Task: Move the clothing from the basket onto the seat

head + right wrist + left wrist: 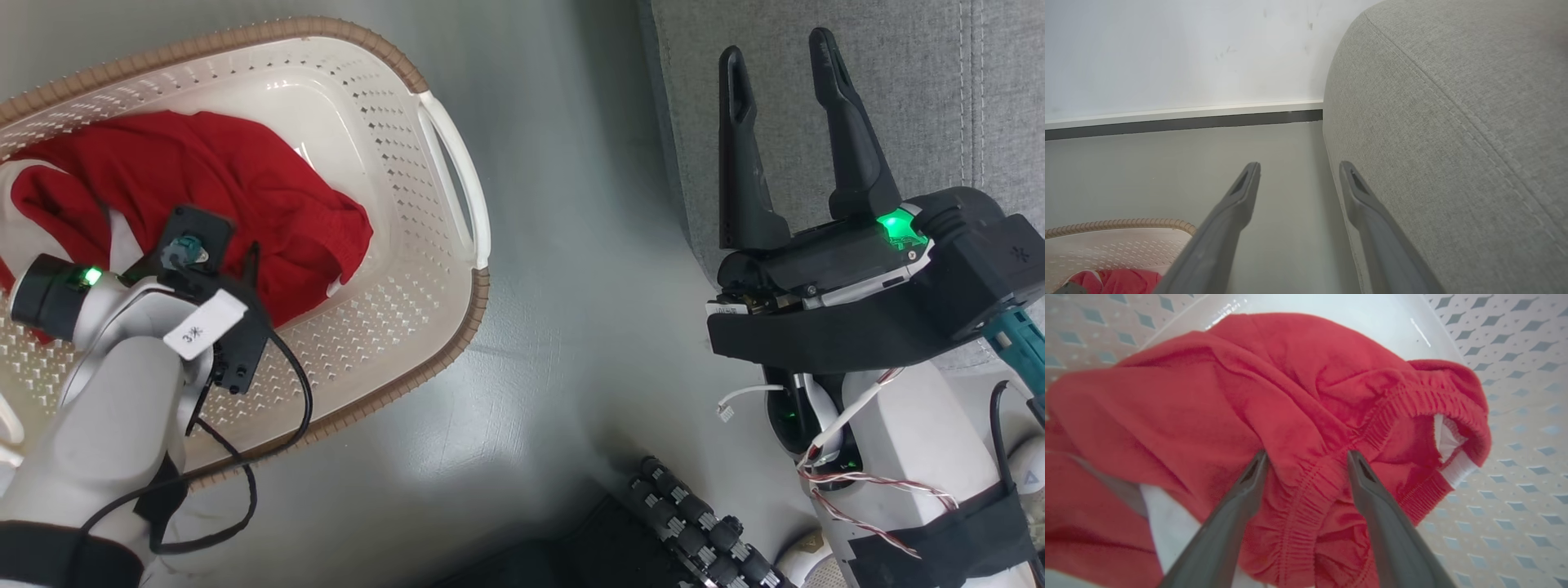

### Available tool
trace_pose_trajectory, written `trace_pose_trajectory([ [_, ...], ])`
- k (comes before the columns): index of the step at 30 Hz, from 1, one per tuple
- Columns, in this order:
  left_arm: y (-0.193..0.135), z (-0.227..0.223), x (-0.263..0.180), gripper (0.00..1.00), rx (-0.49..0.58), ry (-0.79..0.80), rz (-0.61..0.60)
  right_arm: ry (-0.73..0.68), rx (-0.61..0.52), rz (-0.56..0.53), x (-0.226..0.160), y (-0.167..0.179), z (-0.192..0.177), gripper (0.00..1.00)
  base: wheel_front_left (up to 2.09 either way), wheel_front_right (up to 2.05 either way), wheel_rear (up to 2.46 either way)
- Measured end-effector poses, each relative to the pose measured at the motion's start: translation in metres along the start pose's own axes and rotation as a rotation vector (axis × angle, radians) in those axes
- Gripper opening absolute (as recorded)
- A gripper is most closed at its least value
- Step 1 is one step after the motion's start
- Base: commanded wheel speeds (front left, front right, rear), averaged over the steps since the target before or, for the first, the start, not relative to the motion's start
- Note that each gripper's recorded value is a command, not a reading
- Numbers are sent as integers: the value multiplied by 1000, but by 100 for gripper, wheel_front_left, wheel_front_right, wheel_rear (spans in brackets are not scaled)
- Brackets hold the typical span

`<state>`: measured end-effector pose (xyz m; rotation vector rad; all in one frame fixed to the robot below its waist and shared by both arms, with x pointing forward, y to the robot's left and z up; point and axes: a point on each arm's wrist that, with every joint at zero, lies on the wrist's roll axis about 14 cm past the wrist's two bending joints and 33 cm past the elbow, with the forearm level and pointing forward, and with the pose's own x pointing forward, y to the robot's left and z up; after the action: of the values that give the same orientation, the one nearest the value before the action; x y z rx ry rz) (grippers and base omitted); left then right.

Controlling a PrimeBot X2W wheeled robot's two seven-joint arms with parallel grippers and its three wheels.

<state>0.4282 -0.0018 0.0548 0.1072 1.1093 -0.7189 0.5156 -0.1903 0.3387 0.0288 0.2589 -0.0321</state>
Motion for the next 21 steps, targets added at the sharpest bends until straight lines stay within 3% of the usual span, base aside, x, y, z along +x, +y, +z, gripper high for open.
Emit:
trace_pose_trajectory([
  [7,-5,-13,3,100,-73,85,-6,-10,2,-1,0,0,0,100,0,0,0],
  [8,-5,-13,3,62,-73,85,-6,-10,2,-1,0,0,0,100,0,0,0],
  [10,-6,-17,3,13,-106,109,-7,-11,3,0,0,1,-1,100,0,0,0],
  [11,-6,-19,4,0,-115,118,-6,-13,3,1,0,1,-1,100,0,0,0],
  [21,-1,-20,2,0,-142,147,11,-16,1,7,0,3,-1,100,0,0,0],
])
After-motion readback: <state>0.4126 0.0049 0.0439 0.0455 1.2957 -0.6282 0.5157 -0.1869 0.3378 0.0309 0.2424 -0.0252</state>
